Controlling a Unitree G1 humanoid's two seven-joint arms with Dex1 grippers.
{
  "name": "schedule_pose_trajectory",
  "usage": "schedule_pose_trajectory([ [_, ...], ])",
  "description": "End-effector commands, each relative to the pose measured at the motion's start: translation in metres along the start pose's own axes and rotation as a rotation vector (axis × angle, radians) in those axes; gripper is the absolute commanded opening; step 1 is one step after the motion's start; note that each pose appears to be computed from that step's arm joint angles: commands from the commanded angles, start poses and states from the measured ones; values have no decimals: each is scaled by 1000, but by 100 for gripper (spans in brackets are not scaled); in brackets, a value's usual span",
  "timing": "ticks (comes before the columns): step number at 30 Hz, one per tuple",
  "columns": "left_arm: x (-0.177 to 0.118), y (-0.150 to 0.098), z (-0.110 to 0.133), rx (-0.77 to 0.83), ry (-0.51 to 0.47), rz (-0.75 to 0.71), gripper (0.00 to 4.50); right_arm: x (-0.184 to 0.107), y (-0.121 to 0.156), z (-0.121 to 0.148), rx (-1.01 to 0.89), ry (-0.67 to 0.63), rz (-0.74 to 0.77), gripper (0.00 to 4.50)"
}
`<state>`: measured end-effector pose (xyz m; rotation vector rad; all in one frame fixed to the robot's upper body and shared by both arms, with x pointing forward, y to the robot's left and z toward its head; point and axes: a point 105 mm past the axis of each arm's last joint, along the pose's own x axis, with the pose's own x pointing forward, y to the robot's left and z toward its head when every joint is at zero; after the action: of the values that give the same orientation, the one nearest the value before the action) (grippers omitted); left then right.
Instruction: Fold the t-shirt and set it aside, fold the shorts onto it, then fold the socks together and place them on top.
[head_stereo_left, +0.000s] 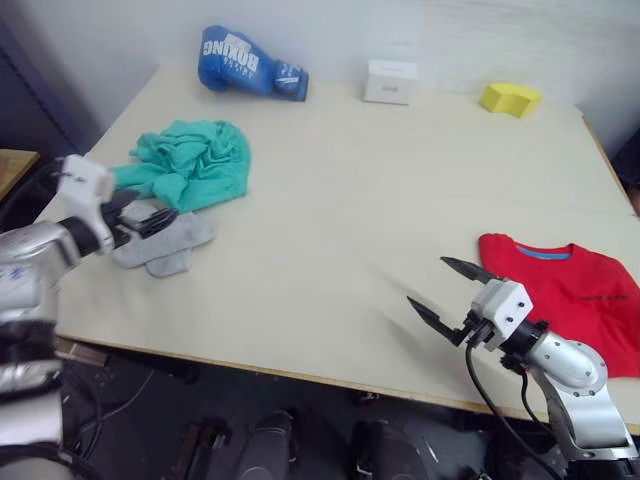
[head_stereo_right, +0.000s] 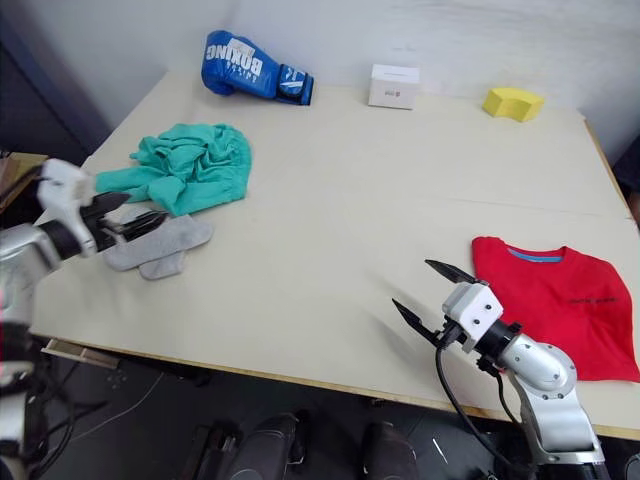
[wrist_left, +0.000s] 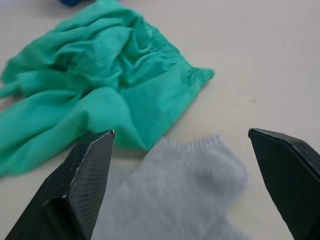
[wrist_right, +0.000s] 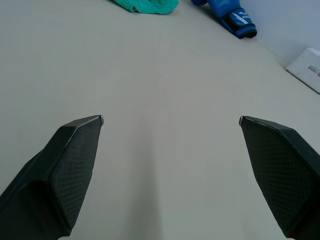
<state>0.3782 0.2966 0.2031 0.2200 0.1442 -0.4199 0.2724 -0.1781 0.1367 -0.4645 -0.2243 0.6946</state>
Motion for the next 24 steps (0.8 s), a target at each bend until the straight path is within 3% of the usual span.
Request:
schedule_pose_trajectory([
  [1,38,3,-14,116,173,-12,450,-1,-8,8,-20,-29,-63,447],
  [5,66,9,-21,194,273,97,450,-5,-8,8,-23,-20,-114,447],
  [8,71,14,-25,215,286,174,431,-7,-7,10,-44,-13,-125,450],
  [10,76,10,-28,197,271,190,389,-10,-4,13,-60,-6,-137,450],
  [21,88,2,-24,56,163,241,27,-42,2,17,-78,77,-274,450],
  [22,88,2,-23,41,149,247,3,-44,2,17,-75,82,-284,450],
  [24,91,-1,-16,14,100,231,3,-47,3,17,-73,91,-295,450],
])
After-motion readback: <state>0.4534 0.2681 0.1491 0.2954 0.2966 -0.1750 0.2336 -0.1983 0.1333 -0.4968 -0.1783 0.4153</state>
